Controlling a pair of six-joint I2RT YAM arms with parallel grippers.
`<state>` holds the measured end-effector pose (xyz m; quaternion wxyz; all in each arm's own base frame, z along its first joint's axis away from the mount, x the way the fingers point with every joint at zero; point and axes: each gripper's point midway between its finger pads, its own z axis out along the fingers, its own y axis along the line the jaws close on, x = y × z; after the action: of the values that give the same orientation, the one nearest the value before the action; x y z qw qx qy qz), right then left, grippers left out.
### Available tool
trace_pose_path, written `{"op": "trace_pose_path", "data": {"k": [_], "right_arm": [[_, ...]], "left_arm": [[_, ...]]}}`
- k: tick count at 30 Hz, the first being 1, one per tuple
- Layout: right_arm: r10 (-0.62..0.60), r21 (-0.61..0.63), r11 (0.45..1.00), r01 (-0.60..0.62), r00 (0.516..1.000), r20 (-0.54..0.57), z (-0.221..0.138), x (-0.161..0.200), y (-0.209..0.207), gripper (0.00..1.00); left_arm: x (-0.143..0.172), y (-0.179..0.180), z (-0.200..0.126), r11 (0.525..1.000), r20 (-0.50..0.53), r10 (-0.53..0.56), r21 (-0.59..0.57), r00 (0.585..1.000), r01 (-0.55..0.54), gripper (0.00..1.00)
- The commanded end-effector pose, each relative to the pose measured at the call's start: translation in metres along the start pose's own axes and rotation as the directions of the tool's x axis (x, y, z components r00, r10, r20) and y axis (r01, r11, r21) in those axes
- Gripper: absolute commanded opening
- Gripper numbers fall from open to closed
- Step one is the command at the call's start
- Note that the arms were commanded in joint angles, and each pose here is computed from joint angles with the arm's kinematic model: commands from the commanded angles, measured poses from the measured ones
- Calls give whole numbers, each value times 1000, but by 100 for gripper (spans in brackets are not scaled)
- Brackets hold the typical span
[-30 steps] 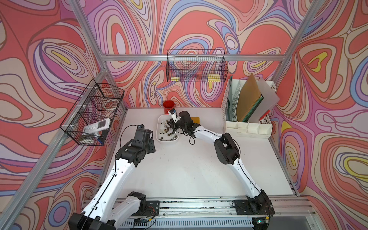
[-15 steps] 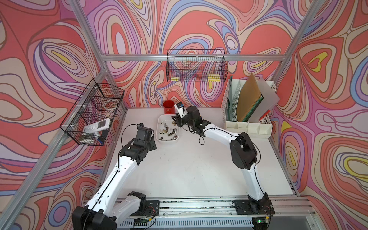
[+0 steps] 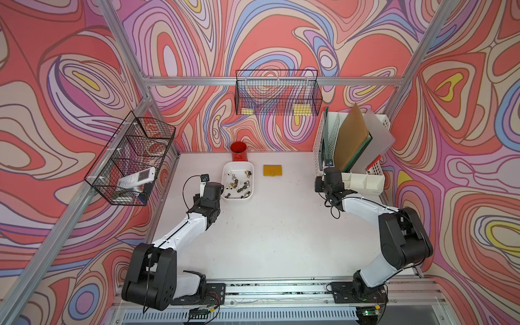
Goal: Put the chess pieces into the storage box
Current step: Reset both arms
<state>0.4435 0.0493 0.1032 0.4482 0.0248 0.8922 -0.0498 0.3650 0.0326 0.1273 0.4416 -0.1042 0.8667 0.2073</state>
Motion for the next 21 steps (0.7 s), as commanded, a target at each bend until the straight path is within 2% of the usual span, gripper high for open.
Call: {"op": "trace_pose_path", "data": {"k": [1,3,6,7,10,11,13,15,17,18,19,20,21], "right_arm": [[-28,10,1000,26,983,180,-13,-34,3,47],[-69,38,997,62,974,217,-14,-35,-1,47],[-142,107,986,125,975,174,-4,-18,-14,48],[-158,103,985,140,968,196,-3,-12,-14,48],[-179,49,984,172,930,320,-9,1,-10,50],[-166,38,986,163,935,314,-10,1,-12,50],[-108,-59,989,134,938,331,-13,2,-17,51],[17,-178,983,50,934,356,-17,10,-36,51],[99,-252,968,8,906,411,-15,12,-46,52],[65,-255,966,32,930,361,-13,15,-44,53],[62,-267,963,40,930,362,-10,14,-41,54],[71,-265,964,33,926,371,-10,13,-42,63],[84,-212,977,-9,933,349,-7,15,-53,71]], "left_arm": [[-23,-2,12,1000,172,9,28,985,-14,39],[-24,-11,16,994,223,-23,105,975,0,39],[-22,-23,23,978,223,-53,208,973,6,39],[-3,-27,27,972,193,-44,236,980,-3,39],[5,-38,32,954,208,-41,299,977,-23,39],[6,-39,31,951,219,-45,308,975,-25,39],[13,-38,26,943,238,-66,332,969,-18,39],[14,-41,20,930,318,-89,365,944,-35,41],[17,-41,21,928,277,-80,370,958,-30,41],[17,-39,26,937,262,-79,348,962,-17,42],[15,-35,31,948,263,-88,319,961,-1,48],[15,-33,32,951,245,-90,309,965,11,56],[17,-34,32,950,228,-85,312,970,10,59]]}}
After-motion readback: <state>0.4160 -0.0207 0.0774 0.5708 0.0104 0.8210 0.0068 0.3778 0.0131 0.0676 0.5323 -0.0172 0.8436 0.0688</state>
